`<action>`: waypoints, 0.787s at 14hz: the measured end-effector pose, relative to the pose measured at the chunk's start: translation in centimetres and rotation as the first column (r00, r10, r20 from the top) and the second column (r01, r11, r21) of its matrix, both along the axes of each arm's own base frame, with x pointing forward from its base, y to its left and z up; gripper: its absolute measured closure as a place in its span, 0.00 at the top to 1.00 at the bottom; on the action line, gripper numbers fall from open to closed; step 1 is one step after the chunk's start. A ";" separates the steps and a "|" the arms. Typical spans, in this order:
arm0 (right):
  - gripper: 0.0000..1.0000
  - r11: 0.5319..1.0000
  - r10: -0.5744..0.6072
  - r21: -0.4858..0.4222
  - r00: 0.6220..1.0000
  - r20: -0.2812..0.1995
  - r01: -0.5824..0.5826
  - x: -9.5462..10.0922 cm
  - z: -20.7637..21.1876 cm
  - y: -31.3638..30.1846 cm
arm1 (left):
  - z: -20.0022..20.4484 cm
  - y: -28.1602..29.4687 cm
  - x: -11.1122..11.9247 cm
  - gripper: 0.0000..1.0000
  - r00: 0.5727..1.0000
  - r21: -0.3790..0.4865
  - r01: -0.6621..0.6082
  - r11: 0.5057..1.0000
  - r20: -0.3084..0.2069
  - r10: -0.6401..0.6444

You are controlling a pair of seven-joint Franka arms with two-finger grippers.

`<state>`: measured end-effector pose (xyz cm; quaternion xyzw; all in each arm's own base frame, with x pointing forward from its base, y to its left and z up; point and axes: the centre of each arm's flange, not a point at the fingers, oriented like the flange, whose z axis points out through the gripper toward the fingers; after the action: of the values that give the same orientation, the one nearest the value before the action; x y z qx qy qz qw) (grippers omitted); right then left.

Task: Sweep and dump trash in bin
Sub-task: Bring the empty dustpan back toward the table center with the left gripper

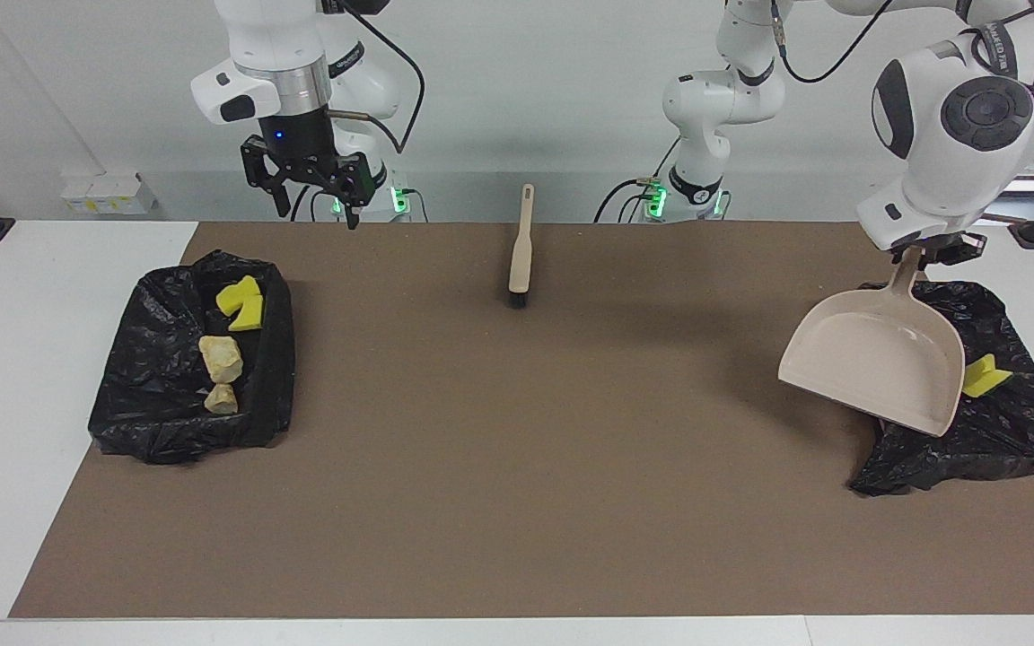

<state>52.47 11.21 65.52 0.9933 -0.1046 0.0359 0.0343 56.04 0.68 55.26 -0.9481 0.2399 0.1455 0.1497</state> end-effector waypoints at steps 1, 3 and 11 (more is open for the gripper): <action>1.00 1.000 -0.011 -0.003 1.000 -0.014 0.011 -0.1 -0.1 -0.6 | -0.1 -1.4 -0.1 0.31 0.998 -0.028 -0.063 0.998 0.024 0.063; 1.00 0.999 -0.035 -0.005 0.999 -0.034 0.035 0.0 -0.1 -2.1 | -0.2 -5.1 -0.3 0.31 0.984 -0.091 -0.163 0.982 0.058 0.168; 1.00 0.999 0.040 0.003 0.999 -0.033 -0.040 0.9 1.4 -4.4 | -2.3 -23.8 -2.3 0.31 0.918 -0.326 -0.281 0.903 0.183 0.352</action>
<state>53.38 6.82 66.95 0.9957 -0.0840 0.0199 0.0343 53.71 -23.12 53.00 -0.9965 0.0810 0.0162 0.0093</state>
